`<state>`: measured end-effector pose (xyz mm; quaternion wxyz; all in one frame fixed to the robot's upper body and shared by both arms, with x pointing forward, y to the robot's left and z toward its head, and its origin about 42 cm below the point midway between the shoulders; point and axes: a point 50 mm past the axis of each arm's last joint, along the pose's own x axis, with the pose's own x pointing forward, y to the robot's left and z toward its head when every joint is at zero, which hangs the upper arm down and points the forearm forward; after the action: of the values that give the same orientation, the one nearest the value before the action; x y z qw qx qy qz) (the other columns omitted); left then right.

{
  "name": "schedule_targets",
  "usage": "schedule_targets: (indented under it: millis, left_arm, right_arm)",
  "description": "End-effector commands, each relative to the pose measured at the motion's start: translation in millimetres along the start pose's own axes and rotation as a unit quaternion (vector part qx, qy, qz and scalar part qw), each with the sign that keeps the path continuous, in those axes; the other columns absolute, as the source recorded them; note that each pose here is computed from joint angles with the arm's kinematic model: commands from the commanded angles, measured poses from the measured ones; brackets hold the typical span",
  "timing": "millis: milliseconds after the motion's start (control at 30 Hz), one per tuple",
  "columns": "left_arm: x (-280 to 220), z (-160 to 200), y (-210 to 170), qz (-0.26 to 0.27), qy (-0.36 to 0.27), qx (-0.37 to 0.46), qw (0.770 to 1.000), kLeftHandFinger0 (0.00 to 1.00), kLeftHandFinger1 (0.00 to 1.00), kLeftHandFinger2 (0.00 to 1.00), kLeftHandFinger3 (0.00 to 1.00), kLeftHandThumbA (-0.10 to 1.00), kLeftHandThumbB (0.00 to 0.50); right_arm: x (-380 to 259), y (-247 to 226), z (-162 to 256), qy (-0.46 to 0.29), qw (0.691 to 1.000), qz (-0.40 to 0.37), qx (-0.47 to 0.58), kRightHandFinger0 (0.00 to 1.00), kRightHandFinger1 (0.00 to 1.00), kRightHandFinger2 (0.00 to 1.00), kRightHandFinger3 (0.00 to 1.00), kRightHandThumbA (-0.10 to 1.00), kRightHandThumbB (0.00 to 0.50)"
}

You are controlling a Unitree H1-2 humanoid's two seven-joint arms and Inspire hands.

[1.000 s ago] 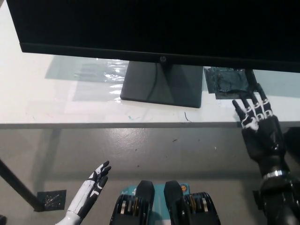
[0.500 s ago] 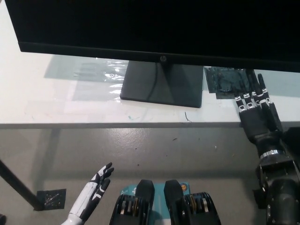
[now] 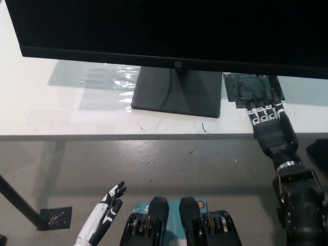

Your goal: The monitor is being placed at the center of the desk and the robot uses its right hand to grab on the right side of the monitor and tilt the angle of the montior sideways.

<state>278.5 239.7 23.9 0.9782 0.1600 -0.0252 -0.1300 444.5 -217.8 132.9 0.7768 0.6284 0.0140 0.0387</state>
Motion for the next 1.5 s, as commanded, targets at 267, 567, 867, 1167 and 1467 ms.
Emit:
schedule_targets:
  millis: [267,567,867,1167,1467]
  left_arm:
    - [1,7,6,0.014,-0.028,0.006,0.999,1.00,1.00,1.00,1.00,1.00,0.279]
    - [-1,5,6,0.016,-0.025,0.003,1.000,1.00,1.00,1.00,1.00,1.00,0.281]
    - [-3,4,6,0.016,-0.024,0.008,1.000,1.00,1.00,1.00,1.00,1.00,0.266]
    - [-3,4,5,0.016,-0.024,0.004,1.000,1.00,1.00,1.00,1.00,1.00,0.263]
    - [-3,5,4,0.016,-0.026,0.006,1.000,1.00,1.00,1.00,1.00,1.00,0.262]
  right_arm:
    - [42,44,13,-0.013,0.998,0.059,-0.018,1.00,1.00,1.00,1.00,1.00,0.343]
    - [56,58,22,-0.023,0.998,0.061,-0.025,1.00,1.00,1.00,1.00,1.00,0.347]
    - [75,53,21,-0.023,0.999,0.040,-0.027,1.00,1.00,1.00,1.00,1.00,0.349]
    - [92,44,18,-0.020,0.999,0.002,-0.039,1.00,1.00,1.00,1.00,1.00,0.358]
    - [100,39,14,-0.017,0.999,-0.023,-0.046,1.00,1.00,1.00,1.00,1.00,0.392]
